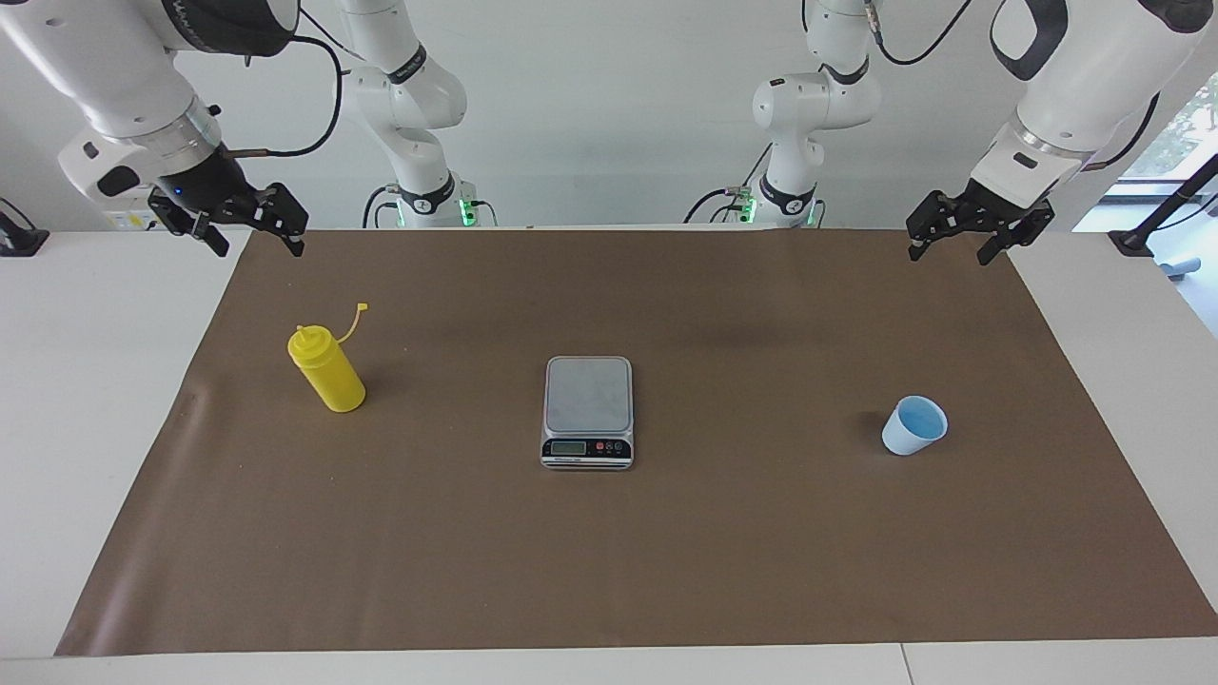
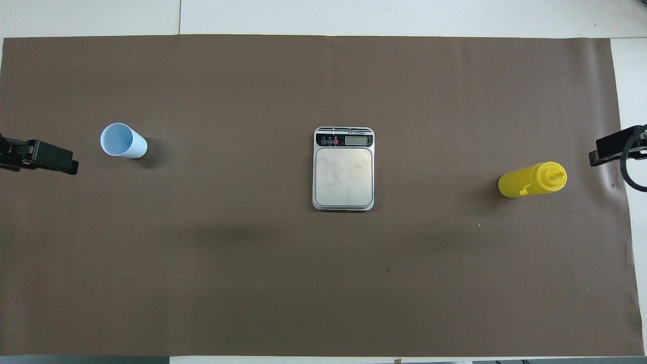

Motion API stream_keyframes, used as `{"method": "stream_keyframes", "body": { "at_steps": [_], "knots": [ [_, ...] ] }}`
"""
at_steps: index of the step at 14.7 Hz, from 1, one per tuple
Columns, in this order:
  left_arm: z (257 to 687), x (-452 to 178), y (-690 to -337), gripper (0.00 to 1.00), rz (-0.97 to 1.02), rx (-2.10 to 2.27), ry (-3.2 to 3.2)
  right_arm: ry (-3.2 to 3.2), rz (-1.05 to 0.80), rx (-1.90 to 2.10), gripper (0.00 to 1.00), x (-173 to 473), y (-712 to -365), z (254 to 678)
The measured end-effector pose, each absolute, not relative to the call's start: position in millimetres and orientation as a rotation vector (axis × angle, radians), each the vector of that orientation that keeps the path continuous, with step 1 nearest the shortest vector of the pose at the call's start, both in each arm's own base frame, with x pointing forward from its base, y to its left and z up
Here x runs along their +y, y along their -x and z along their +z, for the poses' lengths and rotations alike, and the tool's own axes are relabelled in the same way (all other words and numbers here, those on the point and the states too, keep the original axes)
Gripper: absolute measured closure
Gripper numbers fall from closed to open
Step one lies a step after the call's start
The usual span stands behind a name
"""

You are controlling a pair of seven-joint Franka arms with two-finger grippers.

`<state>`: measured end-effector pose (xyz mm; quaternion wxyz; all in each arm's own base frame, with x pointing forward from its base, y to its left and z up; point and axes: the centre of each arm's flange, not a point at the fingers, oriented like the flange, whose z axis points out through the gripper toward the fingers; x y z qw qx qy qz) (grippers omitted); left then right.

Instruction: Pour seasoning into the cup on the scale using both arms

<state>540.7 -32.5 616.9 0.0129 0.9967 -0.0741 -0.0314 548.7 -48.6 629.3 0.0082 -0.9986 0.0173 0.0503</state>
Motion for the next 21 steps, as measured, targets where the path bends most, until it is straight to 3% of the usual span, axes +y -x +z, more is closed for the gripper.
{"method": "stream_keyframes", "body": {
  "at_steps": [7, 10, 16, 21],
  "knots": [
    [617, -33, -541, 0.00, -0.098, -0.233, -3.106, 3.121, 0.157, 0.053, 0.00, -48, -549, 629],
    [615, -33, -548, 0.00, -0.005, -0.229, -3.109, 3.121, 0.157, 0.052, 0.00, -48, -549, 629],
    [573, -27, -572, 0.00, 0.048, -0.209, -3.108, 3.123, 0.127, 0.050, 0.00, -46, -551, 631],
    [508, 2, -603, 0.00, 0.054, -0.129, -3.108, 2.989, 0.151, 0.699, 0.00, -50, -551, 626]
  ]
}}
